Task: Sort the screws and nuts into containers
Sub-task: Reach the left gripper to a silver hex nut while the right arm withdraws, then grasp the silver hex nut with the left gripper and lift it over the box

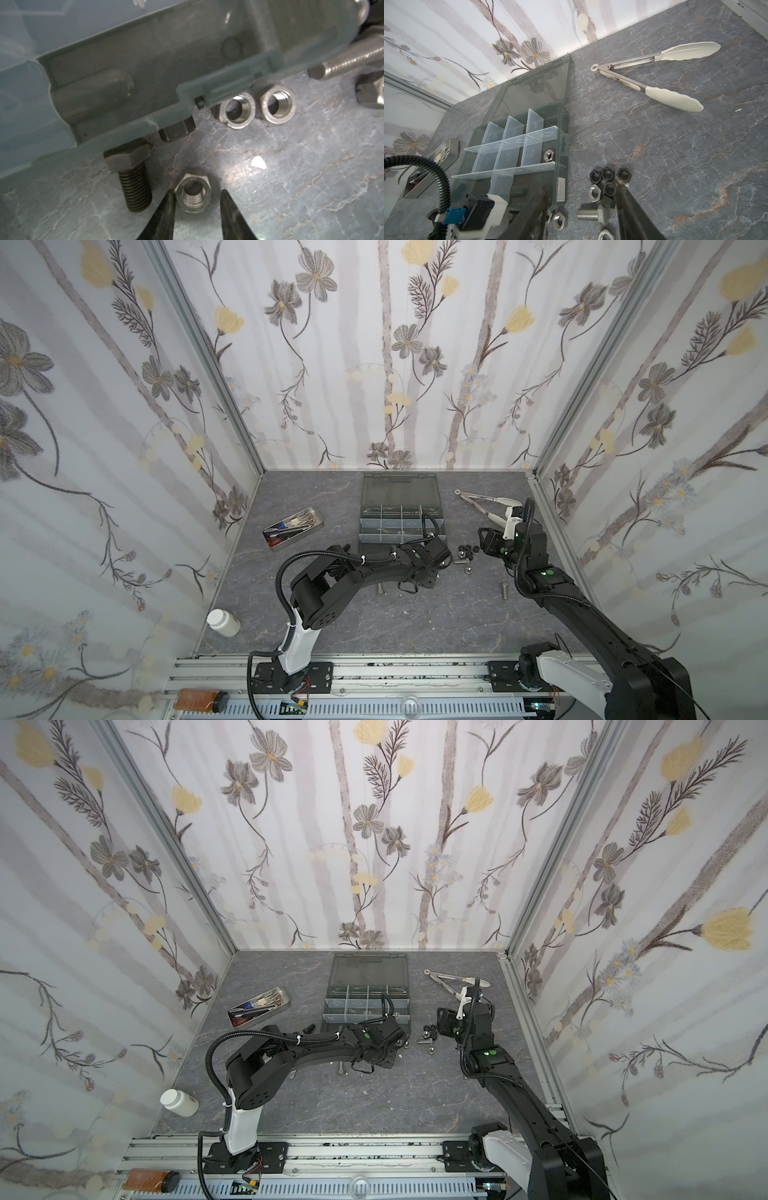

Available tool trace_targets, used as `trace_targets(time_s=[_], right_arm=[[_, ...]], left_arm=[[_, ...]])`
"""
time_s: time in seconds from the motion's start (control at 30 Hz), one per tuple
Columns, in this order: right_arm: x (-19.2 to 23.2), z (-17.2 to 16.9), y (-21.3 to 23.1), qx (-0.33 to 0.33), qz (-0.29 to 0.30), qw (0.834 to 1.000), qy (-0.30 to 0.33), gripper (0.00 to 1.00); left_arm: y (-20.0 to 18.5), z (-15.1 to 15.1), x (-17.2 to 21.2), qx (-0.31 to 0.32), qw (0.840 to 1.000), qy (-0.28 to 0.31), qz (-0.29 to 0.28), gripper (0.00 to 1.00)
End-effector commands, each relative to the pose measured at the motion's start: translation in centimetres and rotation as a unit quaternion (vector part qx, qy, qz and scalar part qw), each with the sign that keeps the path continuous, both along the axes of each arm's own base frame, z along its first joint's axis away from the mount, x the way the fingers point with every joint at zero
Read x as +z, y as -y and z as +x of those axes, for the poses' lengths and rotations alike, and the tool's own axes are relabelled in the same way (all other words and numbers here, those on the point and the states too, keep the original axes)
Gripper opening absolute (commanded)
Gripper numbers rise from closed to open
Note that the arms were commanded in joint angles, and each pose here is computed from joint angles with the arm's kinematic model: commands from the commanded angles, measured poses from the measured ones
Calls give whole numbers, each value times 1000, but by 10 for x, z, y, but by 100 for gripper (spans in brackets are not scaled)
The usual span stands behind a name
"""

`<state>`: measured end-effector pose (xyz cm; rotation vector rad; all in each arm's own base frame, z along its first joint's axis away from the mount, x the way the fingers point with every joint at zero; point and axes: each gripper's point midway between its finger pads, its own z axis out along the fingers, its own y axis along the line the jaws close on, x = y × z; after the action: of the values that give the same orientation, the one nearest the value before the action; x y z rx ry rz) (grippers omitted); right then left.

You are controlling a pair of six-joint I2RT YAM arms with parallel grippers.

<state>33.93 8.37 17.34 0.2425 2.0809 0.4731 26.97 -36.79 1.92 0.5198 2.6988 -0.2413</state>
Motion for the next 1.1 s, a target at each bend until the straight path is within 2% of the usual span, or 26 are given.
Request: trace_targets(time_s=[0.0, 0.4, 0.77, 1.07], right_arm=[[12, 3, -1, 0, 9, 1000, 22, 54], [14, 3, 0, 0, 8, 1000, 24, 54], [15, 4, 0, 0, 9, 1000, 26, 54], [15, 2, -2, 5, 9, 1000, 25, 54]], left_arm=[[1, 3, -3, 5, 1000, 0, 2, 40], [9, 7, -2, 0, 1000, 1, 2, 40], [5, 3, -7, -9, 1000, -4, 13, 25], [10, 7, 18, -9, 1000, 13, -15, 22]])
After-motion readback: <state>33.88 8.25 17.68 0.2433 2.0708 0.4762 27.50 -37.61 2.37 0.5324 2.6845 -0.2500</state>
